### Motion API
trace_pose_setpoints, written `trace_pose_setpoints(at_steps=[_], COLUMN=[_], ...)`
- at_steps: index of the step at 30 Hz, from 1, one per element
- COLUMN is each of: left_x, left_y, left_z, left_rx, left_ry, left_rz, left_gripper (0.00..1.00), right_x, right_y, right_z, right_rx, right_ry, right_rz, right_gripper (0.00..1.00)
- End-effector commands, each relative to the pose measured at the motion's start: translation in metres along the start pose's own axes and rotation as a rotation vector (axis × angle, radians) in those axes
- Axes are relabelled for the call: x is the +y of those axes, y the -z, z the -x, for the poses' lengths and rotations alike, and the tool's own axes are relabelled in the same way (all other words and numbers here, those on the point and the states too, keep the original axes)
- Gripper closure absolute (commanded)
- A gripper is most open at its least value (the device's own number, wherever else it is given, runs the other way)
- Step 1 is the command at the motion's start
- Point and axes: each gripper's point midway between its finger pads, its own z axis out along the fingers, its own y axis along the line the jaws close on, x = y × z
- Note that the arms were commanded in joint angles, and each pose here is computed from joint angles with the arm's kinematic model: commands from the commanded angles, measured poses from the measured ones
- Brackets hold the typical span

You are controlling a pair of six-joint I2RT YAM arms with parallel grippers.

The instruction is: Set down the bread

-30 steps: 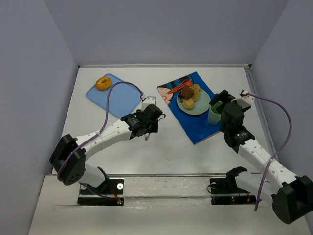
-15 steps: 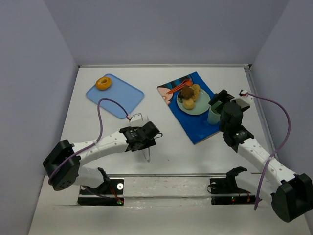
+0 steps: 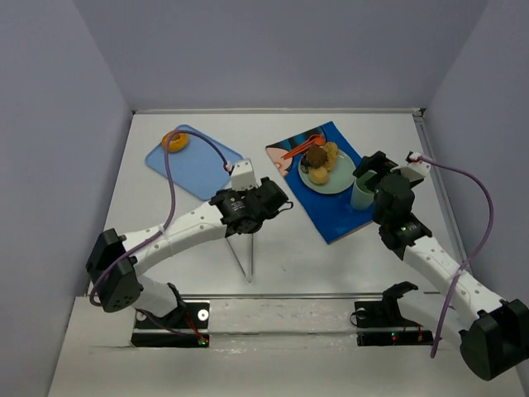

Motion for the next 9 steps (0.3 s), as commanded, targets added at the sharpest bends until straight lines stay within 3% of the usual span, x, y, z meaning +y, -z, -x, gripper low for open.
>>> trace_pose_setpoints(at_steps=[1, 9], left_x=[0.003, 0.019], left_y=[0.017, -0.02], left_z=[0.095, 0.159], left_rx=[-0.28, -0.282], left_ry=[0.056, 0.181], left_rz=[0.005, -0.138], left_gripper=[0.01, 0.01], right_x=[0.014, 0.023], right_y=[0.0, -0.002], right_z=[0.019, 0.011], right_rx=[-0.049, -0.022], right_ry=[-0.024, 0.017], right_rz=[0.049, 0.096], right_gripper=[0.0, 0.0])
